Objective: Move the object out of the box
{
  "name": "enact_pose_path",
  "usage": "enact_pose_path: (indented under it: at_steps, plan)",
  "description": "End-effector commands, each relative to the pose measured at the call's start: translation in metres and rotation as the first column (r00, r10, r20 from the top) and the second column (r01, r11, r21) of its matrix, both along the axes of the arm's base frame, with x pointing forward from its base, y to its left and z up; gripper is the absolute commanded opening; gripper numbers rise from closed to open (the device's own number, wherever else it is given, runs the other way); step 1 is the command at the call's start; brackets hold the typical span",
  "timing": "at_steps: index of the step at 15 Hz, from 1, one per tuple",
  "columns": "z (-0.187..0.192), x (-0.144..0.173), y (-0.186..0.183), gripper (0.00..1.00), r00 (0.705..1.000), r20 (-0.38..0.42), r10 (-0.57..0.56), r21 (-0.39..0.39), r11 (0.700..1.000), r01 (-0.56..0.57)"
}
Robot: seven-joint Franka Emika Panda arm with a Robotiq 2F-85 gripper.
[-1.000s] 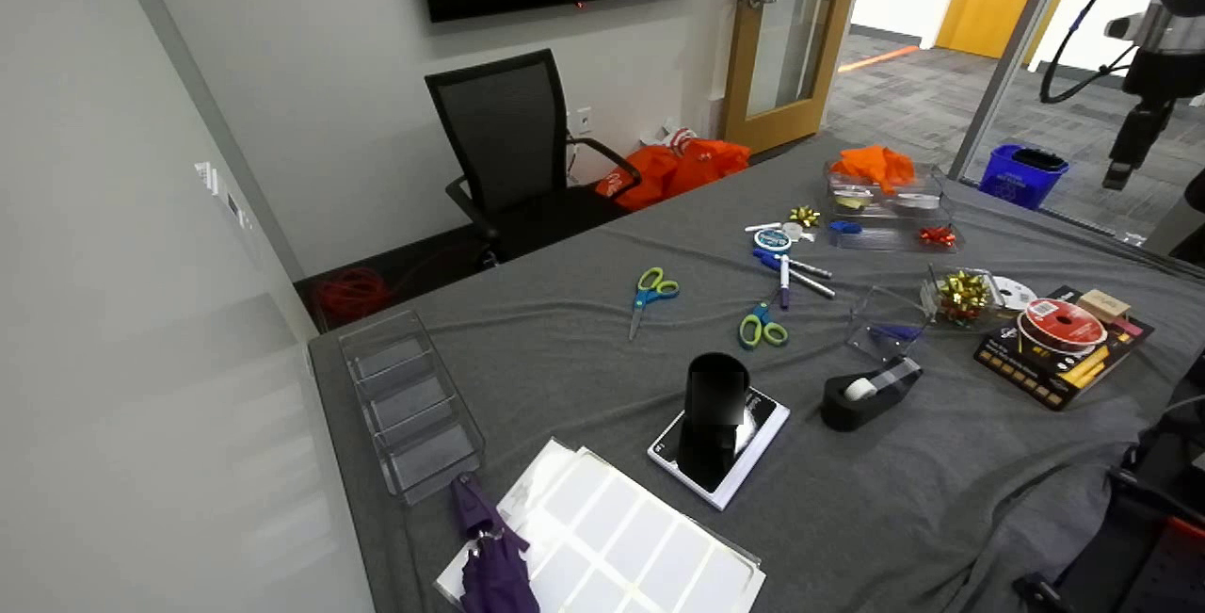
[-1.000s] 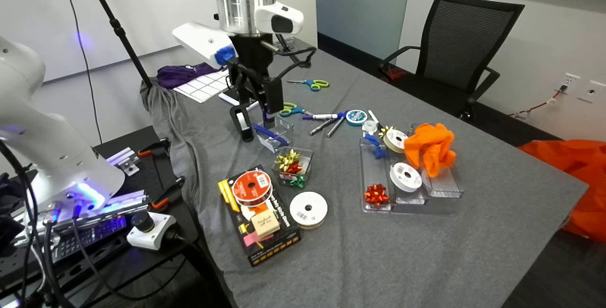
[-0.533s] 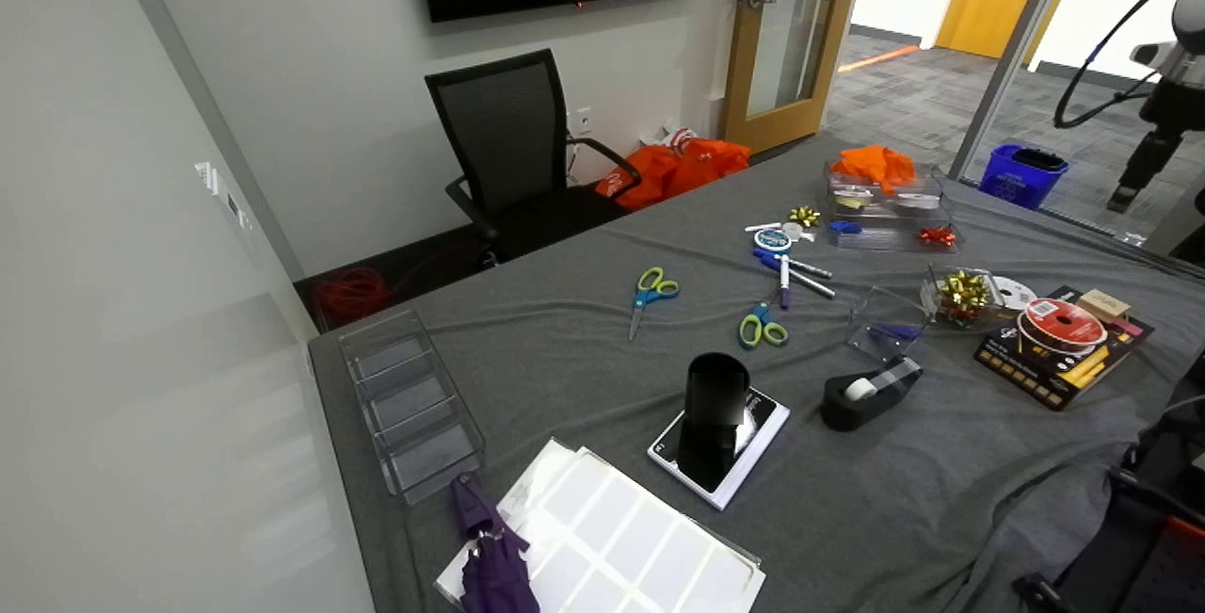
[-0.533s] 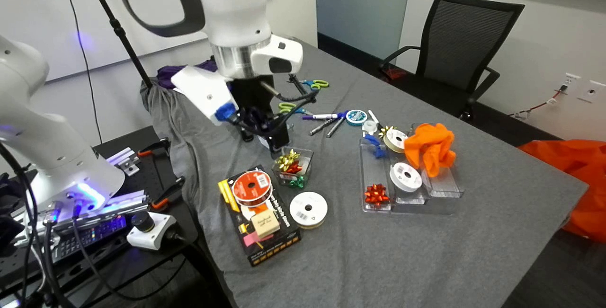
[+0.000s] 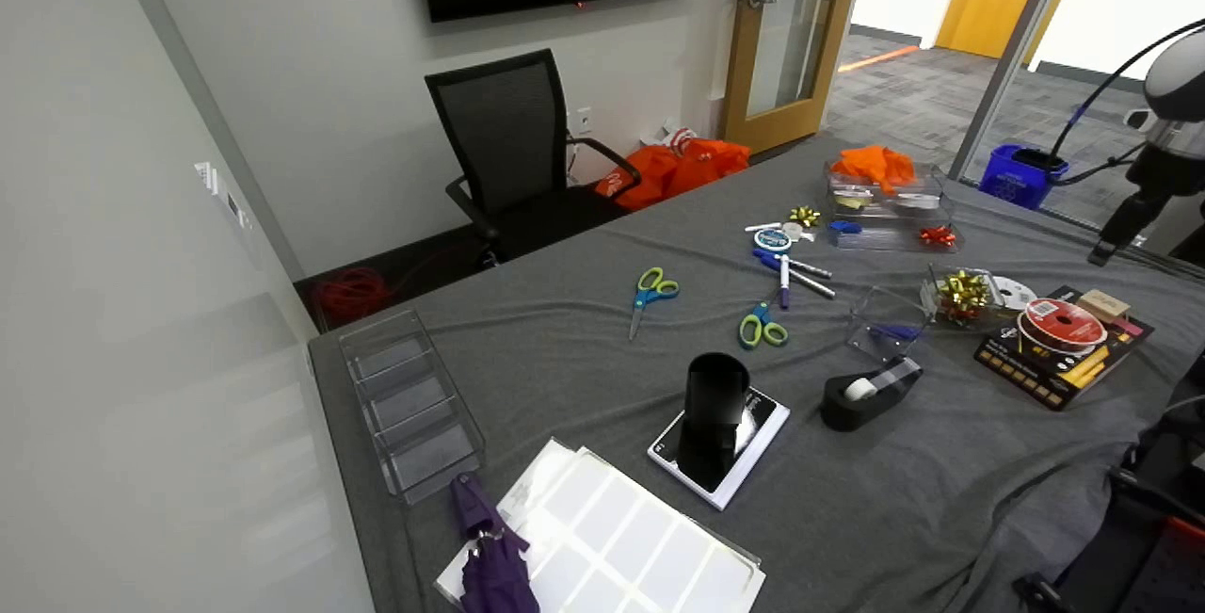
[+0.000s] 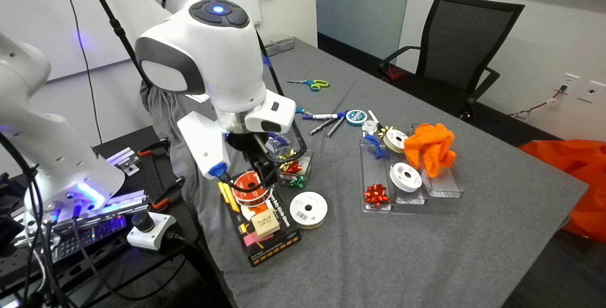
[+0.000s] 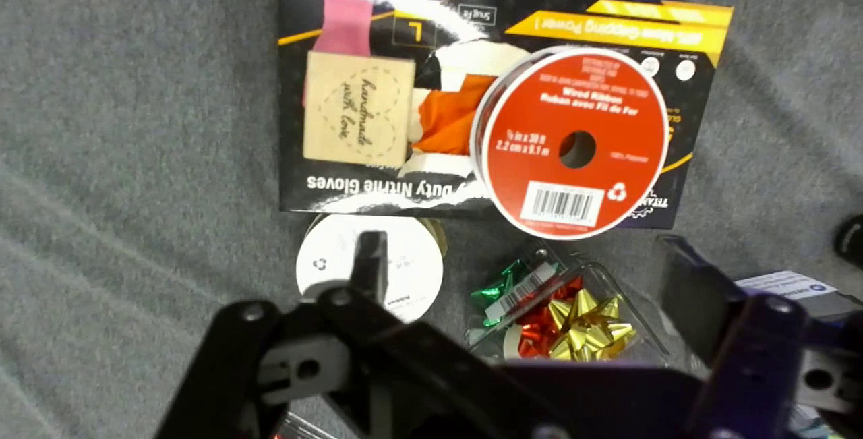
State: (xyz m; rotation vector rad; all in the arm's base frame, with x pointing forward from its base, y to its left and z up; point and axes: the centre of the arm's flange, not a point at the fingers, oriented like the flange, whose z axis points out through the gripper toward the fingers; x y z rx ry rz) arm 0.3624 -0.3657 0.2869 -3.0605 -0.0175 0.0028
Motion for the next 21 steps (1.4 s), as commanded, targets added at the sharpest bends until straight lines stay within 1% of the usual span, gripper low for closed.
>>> enact_pose_path:
  at_steps: [1, 6, 11, 13, 14, 17, 18, 21]
  plan:
    - [-0.026, -0.003, -0.002, 1.0, 0.999, -0.001, -0.044, 0.007, 0.999, 0.044]
    - [-0.054, -0.021, -0.028, 1.0, 0.999, -0.01, -0.044, -0.011, 0.999, 0.044]
    - [-0.077, -0.037, -0.05, 1.0, 0.998, 0.001, -0.057, -0.036, 0.998, 0.057]
    - [-0.087, -0.037, -0.051, 1.0, 0.998, 0.018, -0.056, -0.045, 0.997, 0.057]
    - [-0.087, -0.03, -0.059, 1.0, 0.998, 0.025, -0.056, -0.051, 0.997, 0.057]
    - [-0.094, -0.022, -0.064, 1.0, 0.998, 0.044, -0.047, -0.069, 0.996, 0.05]
    - [-0.094, -0.018, -0.073, 1.0, 0.995, 0.079, -0.062, -0.079, 0.995, 0.069]
    - [-0.106, -0.026, -0.06, 1.0, 0.991, 0.115, -0.068, -0.092, 0.993, 0.079]
